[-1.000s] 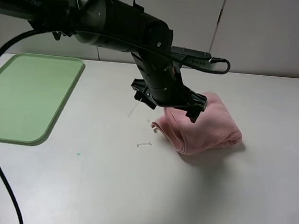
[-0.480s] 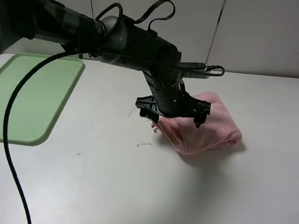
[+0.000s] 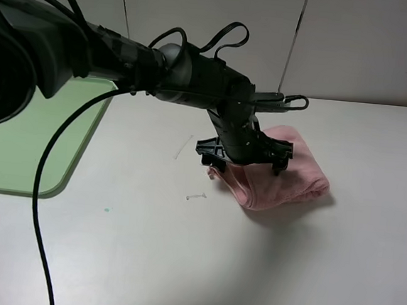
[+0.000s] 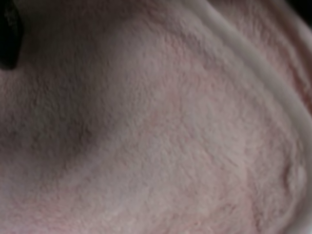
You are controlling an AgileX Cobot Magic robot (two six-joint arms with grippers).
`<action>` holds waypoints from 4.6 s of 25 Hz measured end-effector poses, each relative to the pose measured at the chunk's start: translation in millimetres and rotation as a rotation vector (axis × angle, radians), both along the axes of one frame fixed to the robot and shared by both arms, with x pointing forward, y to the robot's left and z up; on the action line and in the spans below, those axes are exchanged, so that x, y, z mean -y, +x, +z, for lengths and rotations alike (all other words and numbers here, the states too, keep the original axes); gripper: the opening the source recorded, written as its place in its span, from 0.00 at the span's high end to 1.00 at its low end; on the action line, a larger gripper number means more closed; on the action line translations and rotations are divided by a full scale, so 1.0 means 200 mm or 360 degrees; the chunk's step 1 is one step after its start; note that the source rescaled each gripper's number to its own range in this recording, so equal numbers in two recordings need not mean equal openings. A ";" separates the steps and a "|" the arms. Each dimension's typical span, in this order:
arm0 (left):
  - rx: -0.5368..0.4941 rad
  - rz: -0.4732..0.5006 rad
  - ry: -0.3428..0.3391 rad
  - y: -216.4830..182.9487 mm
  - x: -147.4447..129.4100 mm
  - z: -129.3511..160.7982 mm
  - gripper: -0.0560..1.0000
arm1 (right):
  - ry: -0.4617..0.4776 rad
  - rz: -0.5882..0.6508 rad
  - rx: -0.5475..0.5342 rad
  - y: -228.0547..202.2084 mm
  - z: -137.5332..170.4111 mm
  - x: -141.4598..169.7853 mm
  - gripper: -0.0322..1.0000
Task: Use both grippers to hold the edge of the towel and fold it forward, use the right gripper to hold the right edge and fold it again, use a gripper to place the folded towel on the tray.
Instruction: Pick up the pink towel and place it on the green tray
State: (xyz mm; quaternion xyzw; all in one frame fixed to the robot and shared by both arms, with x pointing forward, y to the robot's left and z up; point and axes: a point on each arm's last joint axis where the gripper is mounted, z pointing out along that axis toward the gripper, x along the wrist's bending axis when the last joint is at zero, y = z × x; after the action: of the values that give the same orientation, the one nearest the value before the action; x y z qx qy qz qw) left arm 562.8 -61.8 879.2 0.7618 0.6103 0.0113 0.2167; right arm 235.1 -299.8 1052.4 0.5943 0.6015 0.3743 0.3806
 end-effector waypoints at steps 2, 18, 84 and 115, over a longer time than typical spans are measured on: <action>-0.0001 0.0000 0.0002 0.01 0.01 -0.02 0.00 | 0.0008 -0.0004 0.0000 0.00 0.00 0.00 0.00; 0.0002 -0.0006 0.0001 0.02 0.03 -0.04 0.39 | 0.0019 -0.0019 0.0000 0.00 0.00 0.00 0.00; -0.0105 -0.0114 0.0621 0.23 -0.88 0.71 0.82 | 0.0020 -0.0020 0.0000 0.00 0.00 0.00 0.00; -0.0006 0.0603 0.0571 0.11 -1.90 0.59 0.82 | 0.0020 -0.0020 0.0000 0.00 0.00 0.00 0.00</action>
State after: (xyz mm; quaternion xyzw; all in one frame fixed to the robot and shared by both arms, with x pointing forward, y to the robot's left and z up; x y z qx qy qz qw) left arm 585.4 318.3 996.3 0.6602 0.7308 0.1583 0.0710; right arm 235.1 -300.4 1052.4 0.6004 0.5954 0.3757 0.3793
